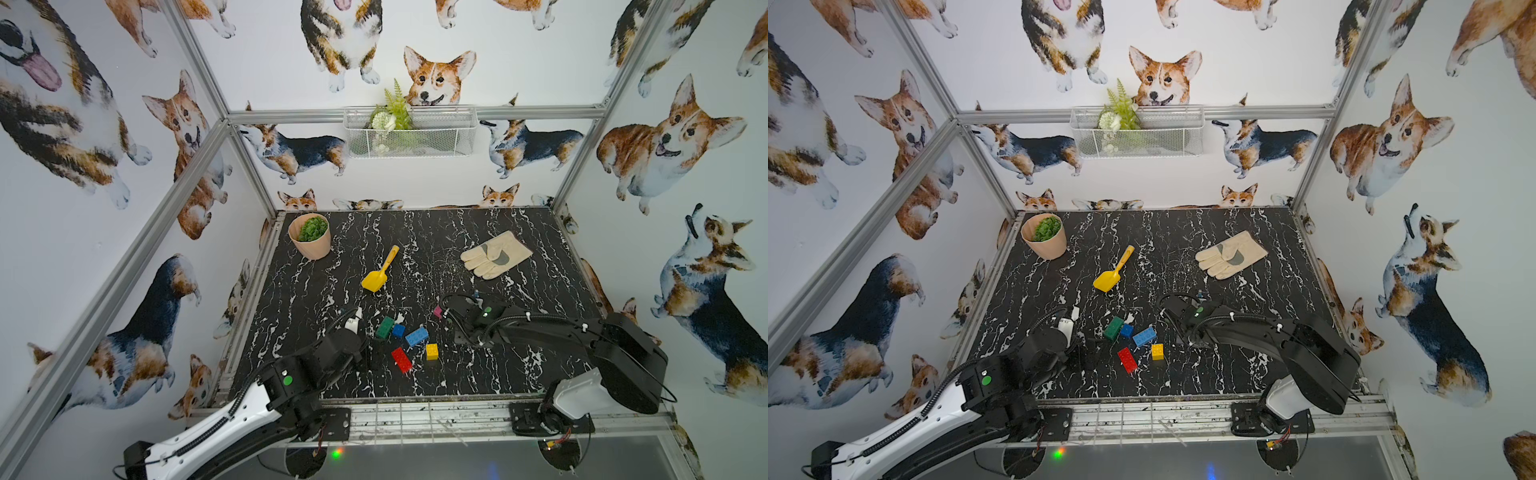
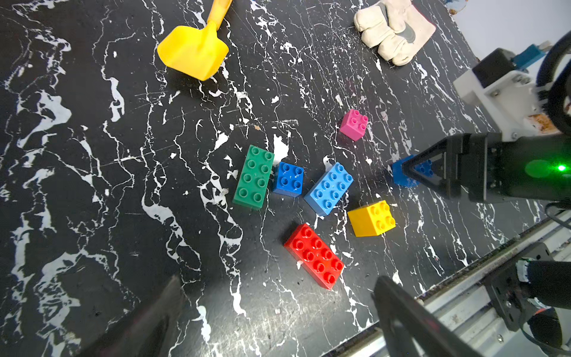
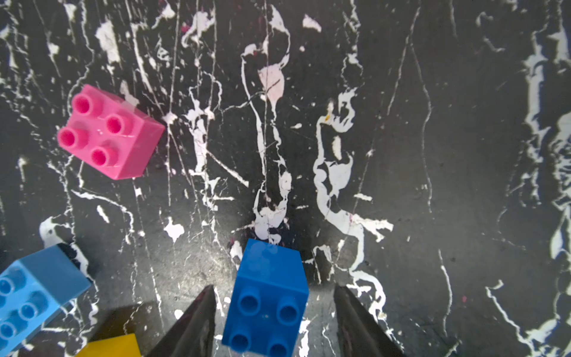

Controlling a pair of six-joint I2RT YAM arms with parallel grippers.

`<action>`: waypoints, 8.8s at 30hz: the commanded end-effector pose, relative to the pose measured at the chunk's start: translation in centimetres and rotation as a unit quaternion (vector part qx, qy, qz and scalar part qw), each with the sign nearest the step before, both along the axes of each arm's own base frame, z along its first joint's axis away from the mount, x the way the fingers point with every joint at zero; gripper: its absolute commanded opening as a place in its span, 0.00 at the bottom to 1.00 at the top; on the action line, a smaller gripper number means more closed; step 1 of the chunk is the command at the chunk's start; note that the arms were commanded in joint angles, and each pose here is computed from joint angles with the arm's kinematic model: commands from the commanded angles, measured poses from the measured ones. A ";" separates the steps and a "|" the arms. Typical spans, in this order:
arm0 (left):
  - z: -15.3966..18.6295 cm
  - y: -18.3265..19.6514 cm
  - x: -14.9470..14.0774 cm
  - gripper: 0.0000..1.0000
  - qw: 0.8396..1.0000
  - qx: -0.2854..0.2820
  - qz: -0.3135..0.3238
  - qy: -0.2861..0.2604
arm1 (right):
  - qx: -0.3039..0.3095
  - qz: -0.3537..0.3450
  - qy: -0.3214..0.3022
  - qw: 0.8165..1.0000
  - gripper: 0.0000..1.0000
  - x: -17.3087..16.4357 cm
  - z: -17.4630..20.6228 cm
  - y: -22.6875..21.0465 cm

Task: Assemble a spoon with lego
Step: Pick up the lego brick from the center of the board, then assemble the lego brick with the lego brick, then pick up the lego brick from the center of the board, then assemble the lego brick with the lego brick.

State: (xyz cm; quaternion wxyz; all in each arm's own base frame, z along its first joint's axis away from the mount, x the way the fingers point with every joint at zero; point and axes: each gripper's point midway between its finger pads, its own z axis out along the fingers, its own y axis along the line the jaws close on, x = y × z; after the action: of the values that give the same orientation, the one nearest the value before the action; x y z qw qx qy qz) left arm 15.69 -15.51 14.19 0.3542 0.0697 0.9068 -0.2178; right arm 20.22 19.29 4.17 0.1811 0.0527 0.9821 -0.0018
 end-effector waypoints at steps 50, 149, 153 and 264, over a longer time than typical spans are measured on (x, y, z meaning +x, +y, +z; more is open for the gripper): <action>-0.9 1.9 -1.0 1.00 1.000 -0.018 0.024 0.007 | 0.038 0.135 0.018 0.990 0.04 -4.9 3.7 10.9; -1.5 1.6 -2.3 1.00 0.998 -0.041 0.015 0.045 | 0.018 0.406 0.093 0.909 1.00 -2.9 7.9 12.6; -1.4 1.6 -2.2 1.00 0.998 -0.039 0.016 0.044 | -0.045 0.446 0.128 0.885 0.99 -3.0 6.6 11.0; 0.1 -1.8 -1.2 1.00 0.997 -0.032 -0.070 -0.023 | 0.041 0.016 0.071 0.997 0.45 -3.8 9.0 0.0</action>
State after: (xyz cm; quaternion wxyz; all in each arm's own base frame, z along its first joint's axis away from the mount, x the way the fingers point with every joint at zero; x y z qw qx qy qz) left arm 14.51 -17.45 14.19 0.3579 0.1270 0.8852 -0.2687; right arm 15.91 18.39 13.39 0.1190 0.0373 0.9919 0.0228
